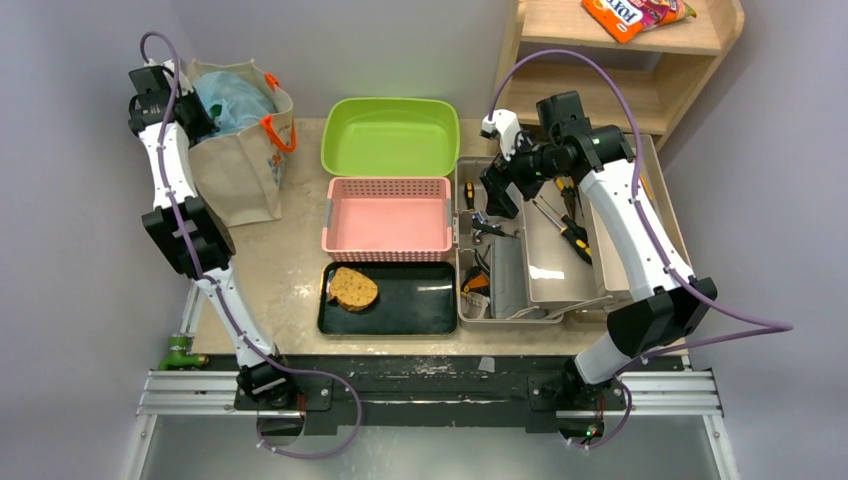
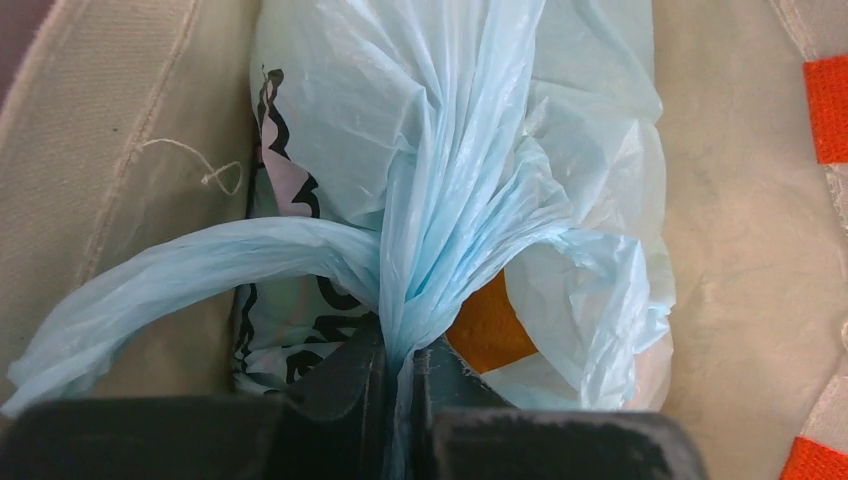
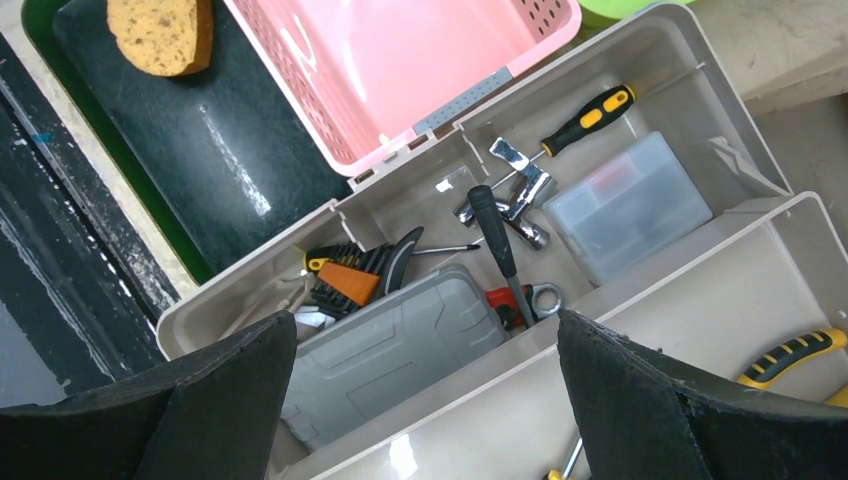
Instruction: Untie the knot of the grocery bags and take out the mixed food
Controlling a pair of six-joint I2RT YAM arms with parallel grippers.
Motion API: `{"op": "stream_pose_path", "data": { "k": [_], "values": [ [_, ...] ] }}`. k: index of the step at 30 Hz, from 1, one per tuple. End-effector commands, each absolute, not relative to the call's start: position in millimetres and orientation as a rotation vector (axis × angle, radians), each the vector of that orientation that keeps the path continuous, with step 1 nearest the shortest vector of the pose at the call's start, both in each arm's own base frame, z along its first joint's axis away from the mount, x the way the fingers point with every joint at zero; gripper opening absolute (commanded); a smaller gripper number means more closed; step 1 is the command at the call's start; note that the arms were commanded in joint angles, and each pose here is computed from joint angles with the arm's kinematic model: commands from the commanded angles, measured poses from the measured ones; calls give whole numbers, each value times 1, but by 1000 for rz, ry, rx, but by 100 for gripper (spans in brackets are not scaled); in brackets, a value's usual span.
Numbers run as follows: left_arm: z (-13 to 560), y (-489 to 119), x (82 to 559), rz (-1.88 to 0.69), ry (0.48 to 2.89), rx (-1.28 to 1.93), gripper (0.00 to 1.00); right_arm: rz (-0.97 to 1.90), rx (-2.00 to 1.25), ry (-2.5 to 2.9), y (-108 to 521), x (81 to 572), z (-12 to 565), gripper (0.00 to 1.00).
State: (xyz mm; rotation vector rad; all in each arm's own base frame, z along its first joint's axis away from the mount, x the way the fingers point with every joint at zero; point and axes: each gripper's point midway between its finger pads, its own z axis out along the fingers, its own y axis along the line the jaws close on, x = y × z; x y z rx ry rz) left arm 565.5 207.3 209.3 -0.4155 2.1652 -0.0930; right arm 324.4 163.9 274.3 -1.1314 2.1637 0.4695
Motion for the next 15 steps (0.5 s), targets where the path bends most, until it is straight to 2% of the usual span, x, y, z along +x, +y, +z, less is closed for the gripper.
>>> {"op": "stream_pose_path", "data": {
  "k": [1,8,15],
  "values": [
    [344,196,582,-45,1827,-274,0,456,-1145,2137,164,324,283,99],
    [477,176,557,-75,1506,-226,0,480,-1149,2138,168,325,281,99],
    [542,152,536,-174,1336,-217,0,496,-1150,2135,169,323,279,99]
  ]
}}
